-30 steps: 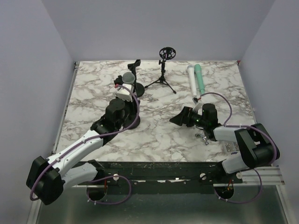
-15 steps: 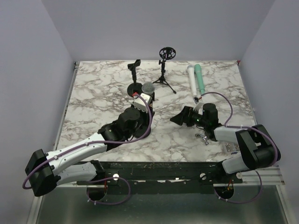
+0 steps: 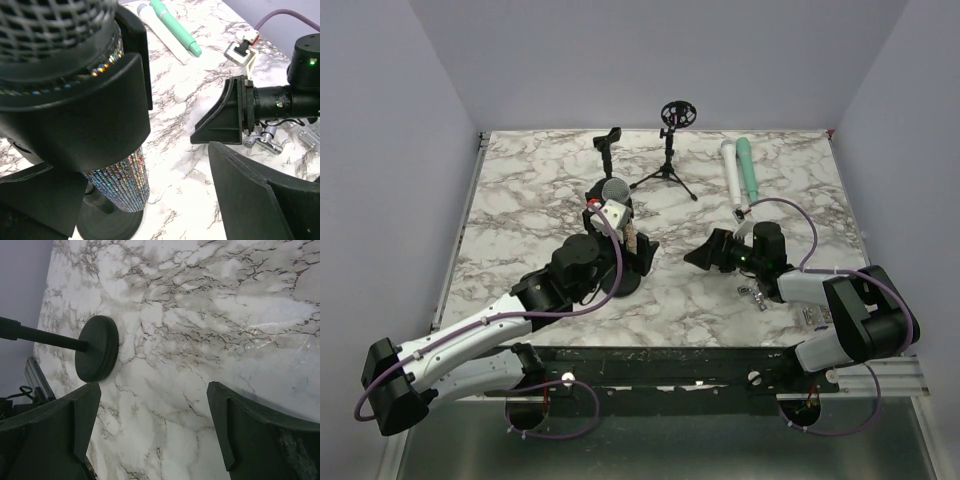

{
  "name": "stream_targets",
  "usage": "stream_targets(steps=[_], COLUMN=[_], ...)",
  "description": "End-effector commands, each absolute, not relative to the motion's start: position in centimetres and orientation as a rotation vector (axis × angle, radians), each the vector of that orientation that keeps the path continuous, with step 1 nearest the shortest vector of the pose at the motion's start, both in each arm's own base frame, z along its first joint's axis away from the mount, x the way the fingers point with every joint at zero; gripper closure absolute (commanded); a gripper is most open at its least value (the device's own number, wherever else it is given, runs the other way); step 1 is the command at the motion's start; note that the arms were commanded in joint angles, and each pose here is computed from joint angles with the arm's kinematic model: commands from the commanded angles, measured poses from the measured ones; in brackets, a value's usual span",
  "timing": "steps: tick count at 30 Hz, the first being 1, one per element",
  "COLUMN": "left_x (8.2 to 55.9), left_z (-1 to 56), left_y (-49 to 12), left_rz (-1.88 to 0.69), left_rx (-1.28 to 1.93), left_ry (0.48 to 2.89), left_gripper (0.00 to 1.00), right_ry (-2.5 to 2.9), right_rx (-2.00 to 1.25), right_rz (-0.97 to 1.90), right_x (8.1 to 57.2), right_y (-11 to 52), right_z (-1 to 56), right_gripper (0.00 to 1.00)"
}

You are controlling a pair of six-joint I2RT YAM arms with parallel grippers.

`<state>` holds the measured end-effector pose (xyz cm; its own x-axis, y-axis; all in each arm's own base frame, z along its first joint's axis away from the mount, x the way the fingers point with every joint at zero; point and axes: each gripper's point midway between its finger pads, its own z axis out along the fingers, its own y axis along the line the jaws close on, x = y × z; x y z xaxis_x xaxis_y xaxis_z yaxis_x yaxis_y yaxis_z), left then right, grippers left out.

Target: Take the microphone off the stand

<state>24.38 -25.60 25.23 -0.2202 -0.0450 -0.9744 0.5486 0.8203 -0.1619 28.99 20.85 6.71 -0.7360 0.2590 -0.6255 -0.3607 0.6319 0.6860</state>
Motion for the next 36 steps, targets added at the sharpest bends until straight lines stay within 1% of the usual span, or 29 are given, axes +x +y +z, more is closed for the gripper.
stream_targets(steps=[1,8,14,18,25,28,33,36], left_x=[23.2,21.8,20.8,19.7,17.4,16.7,16.9,18.0], left_z=[26.2,26.5,27.1,28.6,32.5,33.6,36.1,39.0], left_y=[-26.0,-25.3,-23.4,-22.1,-19.2,-17.6,-14.5,-11.9], left_rz=[-0.644,-0.682,-0.648,-0.663,-0.689,-0.676,-0.556,-0.430], left_rx=[0.442,0.476,0.506,0.503,0.495,0.480,0.436,0.349], left_ry=[1.684,1.658,1.629,1.587,1.472,1.458,1.427,1.371], left_gripper=[0.01,0.02,0.01,0.01,0.01,0.01,0.02,0.01], right_ry=[2.115,2.108,2.122,2.134,2.108,2.106,1.965,1.887], right_rx=[-0.089,-0.098,-0.094,-0.087,-0.148,-0.167,-0.237,-0.317], right_rz=[1.070,1.093,1.081,1.045,1.025,0.996,0.996,1.093], right_x=[29.0,28.7,28.7,28.8,28.6,28.5,26.8,24.8], right_y=[20.5,20.7,20.6,20.4,22.1,23.5,26.0,28.0], right_z=[6.7,7.0,6.6,6.4,8.6,11.6,20.8,26.2], right_gripper=[0.03,0.03,0.03,0.04,0.03,0.03,0.03,0.03])
